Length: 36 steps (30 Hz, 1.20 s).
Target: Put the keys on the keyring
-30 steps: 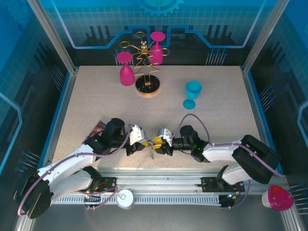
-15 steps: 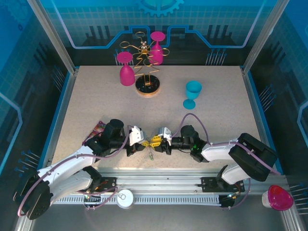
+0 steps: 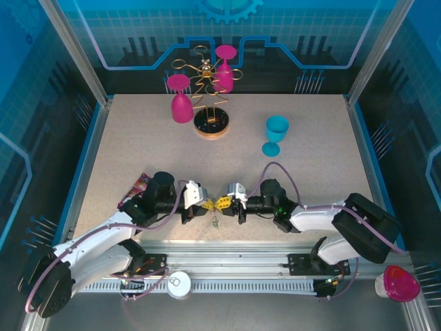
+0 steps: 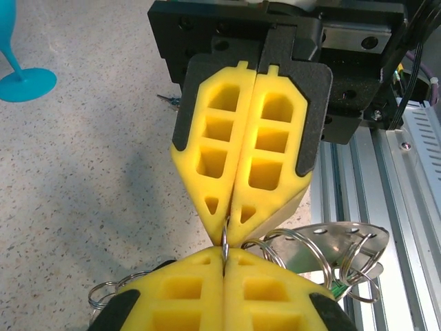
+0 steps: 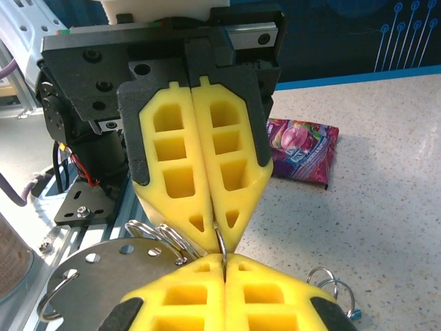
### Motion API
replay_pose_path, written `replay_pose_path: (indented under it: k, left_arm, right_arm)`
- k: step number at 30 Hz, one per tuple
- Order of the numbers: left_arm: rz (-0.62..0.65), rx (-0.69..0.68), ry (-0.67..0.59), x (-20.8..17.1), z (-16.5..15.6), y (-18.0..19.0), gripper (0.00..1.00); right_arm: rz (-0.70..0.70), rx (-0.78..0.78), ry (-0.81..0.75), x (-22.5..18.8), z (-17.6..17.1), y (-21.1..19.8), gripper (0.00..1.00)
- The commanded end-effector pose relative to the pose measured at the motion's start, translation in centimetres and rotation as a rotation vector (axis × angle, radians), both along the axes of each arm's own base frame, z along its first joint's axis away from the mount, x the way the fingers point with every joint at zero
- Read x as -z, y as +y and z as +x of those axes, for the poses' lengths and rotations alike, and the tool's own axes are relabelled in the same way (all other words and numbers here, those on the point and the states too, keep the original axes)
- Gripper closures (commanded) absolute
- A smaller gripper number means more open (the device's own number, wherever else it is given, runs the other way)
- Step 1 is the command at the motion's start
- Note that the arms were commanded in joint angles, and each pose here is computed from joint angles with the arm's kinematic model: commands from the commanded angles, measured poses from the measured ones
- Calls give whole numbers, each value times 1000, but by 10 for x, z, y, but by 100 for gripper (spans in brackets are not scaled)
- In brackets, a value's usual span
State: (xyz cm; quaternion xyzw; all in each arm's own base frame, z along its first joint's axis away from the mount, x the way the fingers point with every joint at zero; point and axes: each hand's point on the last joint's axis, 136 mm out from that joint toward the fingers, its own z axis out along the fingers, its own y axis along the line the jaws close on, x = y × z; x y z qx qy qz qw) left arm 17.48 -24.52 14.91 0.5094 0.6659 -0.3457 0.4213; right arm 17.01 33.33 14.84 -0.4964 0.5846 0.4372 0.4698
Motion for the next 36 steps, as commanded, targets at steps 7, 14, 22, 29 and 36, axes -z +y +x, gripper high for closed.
replay_pose_path:
  k: [7, 14, 22, 29, 36]
  left_arm:
    - [9, 33, -37, -13, 4, -6, 84]
    - [1, 64, -75, -20, 5, -10, 100]
    - [49, -15, -179, -15, 25, -4, 100]
    - [141, 135, -97, 13, 4, -14, 100]
    - [245, 289, -22, 43, -26, -36, 100]
  right_arm:
    - [-92, -103, -131, -16, -18, 12, 100]
    - [-116, -69, -132, -14, -15, 11, 100]
    - [-411, 798, 172, 11, 78, -121, 51]
    - [-677, 1260, 670, 53, 69, -214, 60]
    - [-830, 1322, 815, 80, 76, -221, 58]
